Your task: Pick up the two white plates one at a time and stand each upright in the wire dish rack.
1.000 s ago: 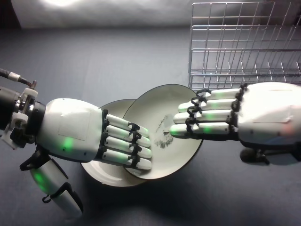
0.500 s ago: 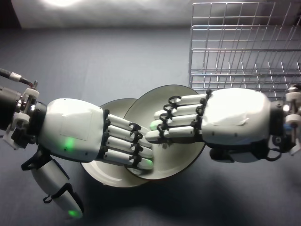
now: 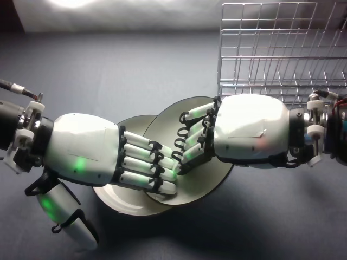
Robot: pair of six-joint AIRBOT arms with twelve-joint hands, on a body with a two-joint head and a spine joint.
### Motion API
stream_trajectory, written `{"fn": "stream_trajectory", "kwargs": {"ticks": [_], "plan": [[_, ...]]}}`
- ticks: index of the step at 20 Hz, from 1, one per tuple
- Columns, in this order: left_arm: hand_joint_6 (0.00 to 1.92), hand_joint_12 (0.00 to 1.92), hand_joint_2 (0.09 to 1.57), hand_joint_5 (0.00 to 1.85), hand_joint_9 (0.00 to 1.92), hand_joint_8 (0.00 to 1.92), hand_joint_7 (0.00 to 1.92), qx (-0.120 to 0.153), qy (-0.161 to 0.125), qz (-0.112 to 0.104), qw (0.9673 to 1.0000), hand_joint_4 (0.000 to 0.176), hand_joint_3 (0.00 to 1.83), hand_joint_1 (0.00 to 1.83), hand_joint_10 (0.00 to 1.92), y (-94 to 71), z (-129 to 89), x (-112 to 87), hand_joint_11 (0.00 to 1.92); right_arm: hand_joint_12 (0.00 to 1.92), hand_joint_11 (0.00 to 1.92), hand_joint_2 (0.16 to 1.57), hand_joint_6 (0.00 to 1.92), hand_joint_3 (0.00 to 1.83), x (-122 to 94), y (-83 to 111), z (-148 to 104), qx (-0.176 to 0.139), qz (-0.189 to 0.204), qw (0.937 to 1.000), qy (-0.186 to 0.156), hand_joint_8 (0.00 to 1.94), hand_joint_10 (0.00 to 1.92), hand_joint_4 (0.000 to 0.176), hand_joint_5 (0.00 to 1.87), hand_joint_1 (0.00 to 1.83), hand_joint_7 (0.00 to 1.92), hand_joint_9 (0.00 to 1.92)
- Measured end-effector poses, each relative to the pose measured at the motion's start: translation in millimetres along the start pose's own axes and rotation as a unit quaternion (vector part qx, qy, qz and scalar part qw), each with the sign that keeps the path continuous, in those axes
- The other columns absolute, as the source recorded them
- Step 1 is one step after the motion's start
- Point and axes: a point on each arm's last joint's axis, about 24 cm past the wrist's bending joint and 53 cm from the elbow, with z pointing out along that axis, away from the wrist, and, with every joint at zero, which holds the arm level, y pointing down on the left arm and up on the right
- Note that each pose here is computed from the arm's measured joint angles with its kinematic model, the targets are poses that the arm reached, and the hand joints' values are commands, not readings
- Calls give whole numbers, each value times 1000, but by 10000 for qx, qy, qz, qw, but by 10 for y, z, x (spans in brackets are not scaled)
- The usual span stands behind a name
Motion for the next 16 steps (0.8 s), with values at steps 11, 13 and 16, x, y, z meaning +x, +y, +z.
{"fn": "stream_trajectory", "kwargs": {"ticks": [11, 13, 16], "plan": [[0, 0, 1065, 0, 0, 0, 0, -490, -490, -432, 9967, 0, 7, 0, 0, 109, -536, -321, 0, 1684, 753, 1145, 1098, 0, -56, 67, -7, -143, -8, 9999, -95, 1106, 1116, 0, 795, 1484, 904, 875], [0, 0, 1061, 0, 0, 0, 0, -536, -635, -510, 9952, 0, 4, 0, 0, 60, -678, -428, 0, 1636, 781, 1128, 1046, 0, -100, 88, -28, -172, -64, 9997, -127, 1033, 1081, 0, 848, 1487, 957, 879], [3, 0, 1066, 8, 0, 0, 0, -657, -804, -575, 9929, 0, 6, 0, 0, 38, -939, -568, 1, 1619, 792, 1118, 1050, 1, -266, 182, -88, -240, -154, 9993, -242, 1003, 1048, 0, 854, 1489, 952, 925]]}}
